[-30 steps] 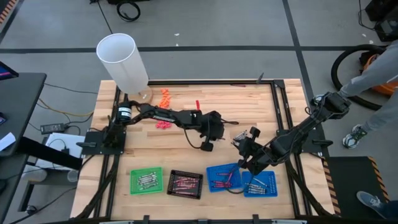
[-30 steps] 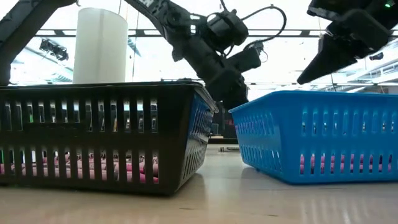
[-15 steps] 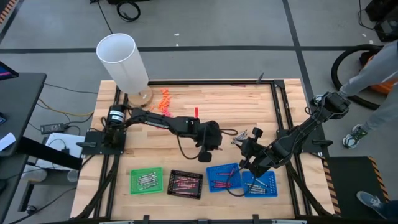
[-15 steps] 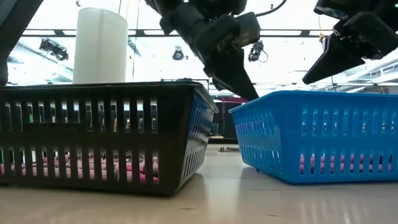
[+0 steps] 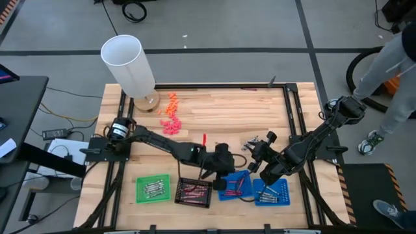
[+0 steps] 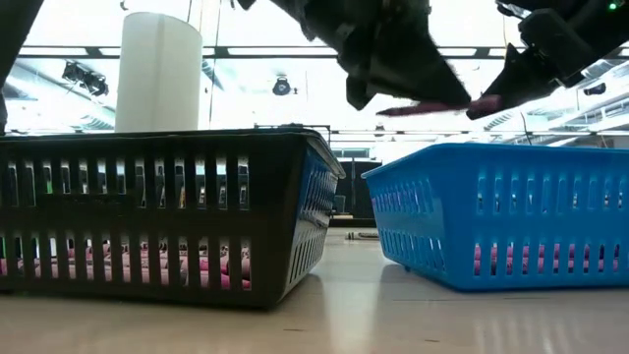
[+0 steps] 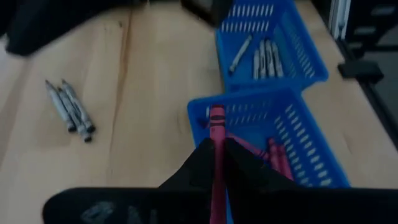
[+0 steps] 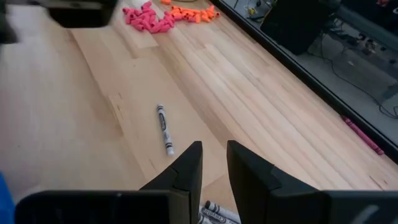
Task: Sort crayons
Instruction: Put the red crayon into the left blue bin
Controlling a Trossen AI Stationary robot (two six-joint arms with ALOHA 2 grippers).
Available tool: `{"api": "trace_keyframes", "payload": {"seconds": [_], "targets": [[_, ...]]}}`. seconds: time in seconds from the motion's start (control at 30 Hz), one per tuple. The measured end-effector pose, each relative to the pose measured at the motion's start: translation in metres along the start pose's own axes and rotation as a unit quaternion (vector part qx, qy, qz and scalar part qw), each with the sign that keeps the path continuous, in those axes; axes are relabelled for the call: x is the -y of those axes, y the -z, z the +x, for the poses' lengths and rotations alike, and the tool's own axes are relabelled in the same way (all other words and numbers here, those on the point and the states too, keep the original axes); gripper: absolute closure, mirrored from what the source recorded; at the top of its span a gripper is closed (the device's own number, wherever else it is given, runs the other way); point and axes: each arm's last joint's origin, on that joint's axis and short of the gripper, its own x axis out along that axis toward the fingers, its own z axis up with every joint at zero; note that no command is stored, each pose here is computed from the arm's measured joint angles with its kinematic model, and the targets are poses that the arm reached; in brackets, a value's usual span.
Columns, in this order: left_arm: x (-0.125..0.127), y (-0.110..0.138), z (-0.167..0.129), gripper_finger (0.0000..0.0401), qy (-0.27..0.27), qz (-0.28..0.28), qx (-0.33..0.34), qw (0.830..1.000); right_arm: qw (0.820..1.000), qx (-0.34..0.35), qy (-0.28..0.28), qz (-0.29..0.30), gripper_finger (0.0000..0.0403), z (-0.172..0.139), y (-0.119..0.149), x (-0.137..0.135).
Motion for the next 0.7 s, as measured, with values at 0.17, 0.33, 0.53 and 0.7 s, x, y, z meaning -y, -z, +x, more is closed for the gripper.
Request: {"api": "trace_keyframes", "payload": {"seconds": [0.17, 0.33, 0.53, 0.7], "targets": [[0.014, 0.004, 0.011, 0.0373, -0.01, -0.002, 0.029, 1.0, 1.0, 0.001, 0.001, 0.0, 0.0323, 0.0, 0.0, 0.0], [0.019, 0.017, 0.029, 0.0373, -0.012, -0.006, 0.027, 1.0, 1.0, 0.003, -0.006, 0.002, 0.0325, -0.002, 0.001, -0.001], [0.018, 0.031, 0.046, 0.0373, -0.018, -0.007, 0.013, 1.0, 1.0, 0.005, -0.012, 0.007, 0.0325, -0.004, 0.001, -0.003], [0.018, 0.039, 0.054, 0.0347, -0.017, -0.018, 0.002, 1.0, 1.0, 0.008, -0.016, 0.012, 0.0325, -0.005, 0.001, -0.004]]}}
